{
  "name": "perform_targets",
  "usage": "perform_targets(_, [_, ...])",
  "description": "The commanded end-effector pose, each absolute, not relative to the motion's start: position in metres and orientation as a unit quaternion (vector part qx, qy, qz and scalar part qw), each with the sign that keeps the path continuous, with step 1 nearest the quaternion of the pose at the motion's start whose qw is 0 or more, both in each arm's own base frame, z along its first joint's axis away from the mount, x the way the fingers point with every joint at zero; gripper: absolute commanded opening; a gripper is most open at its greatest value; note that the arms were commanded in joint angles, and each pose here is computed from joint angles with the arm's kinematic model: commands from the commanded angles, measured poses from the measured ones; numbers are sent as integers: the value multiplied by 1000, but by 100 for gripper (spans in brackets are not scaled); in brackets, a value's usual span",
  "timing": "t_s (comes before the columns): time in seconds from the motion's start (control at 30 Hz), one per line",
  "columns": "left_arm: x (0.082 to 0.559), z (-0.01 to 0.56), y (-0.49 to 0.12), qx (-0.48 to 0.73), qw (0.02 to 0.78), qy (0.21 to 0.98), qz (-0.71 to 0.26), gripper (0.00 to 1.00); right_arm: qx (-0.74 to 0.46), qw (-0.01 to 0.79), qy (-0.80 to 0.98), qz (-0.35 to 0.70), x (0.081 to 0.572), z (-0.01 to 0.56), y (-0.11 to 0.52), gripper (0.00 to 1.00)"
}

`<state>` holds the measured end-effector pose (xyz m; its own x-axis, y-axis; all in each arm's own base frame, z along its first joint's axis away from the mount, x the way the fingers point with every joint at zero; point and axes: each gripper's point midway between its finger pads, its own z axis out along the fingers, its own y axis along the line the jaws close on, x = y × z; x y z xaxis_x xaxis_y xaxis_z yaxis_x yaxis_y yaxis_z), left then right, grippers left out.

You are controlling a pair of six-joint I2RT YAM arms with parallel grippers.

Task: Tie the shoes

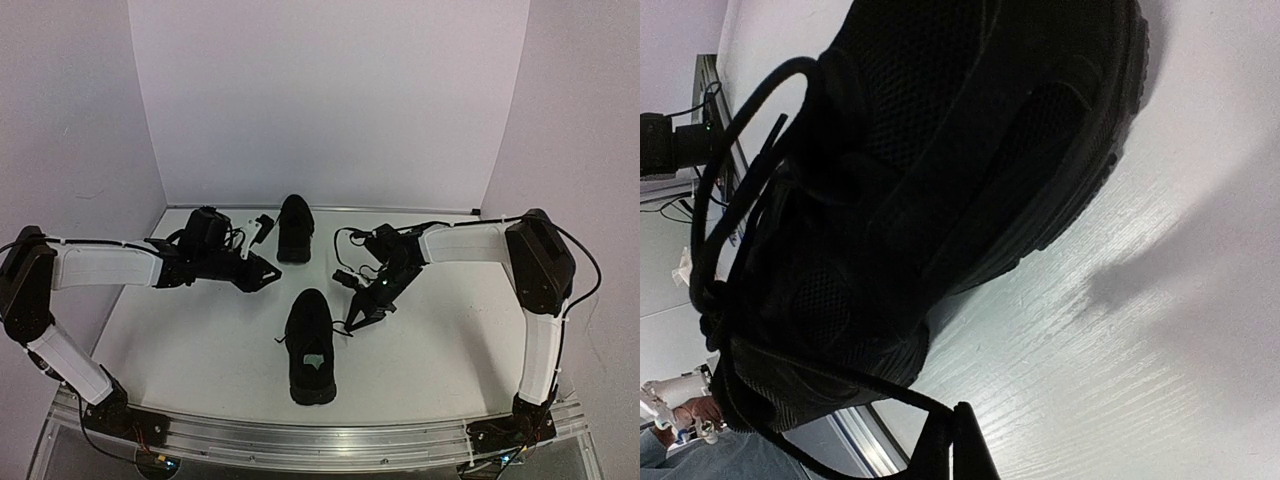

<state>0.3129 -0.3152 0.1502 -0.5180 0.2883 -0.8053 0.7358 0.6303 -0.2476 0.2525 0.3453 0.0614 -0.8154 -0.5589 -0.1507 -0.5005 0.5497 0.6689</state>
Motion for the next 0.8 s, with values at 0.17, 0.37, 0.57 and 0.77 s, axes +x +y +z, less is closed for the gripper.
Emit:
perform_targets(0.17, [260, 146, -326, 530, 324, 717, -315, 32, 314, 35, -869, -381, 247, 77, 344, 3])
perform_targets(0.37, [265, 140, -340, 576, 311, 686, -316, 33, 312, 40, -871, -377, 246, 74, 342, 9])
perform_targets(0.57, [260, 131, -358, 613, 292, 662, -317, 33, 311, 46, -868, -384, 243, 74, 342, 17])
perform_targets(0.77, [249, 122, -365, 637, 264, 652, -316, 32, 313, 45, -865, -390, 246, 75, 346, 25])
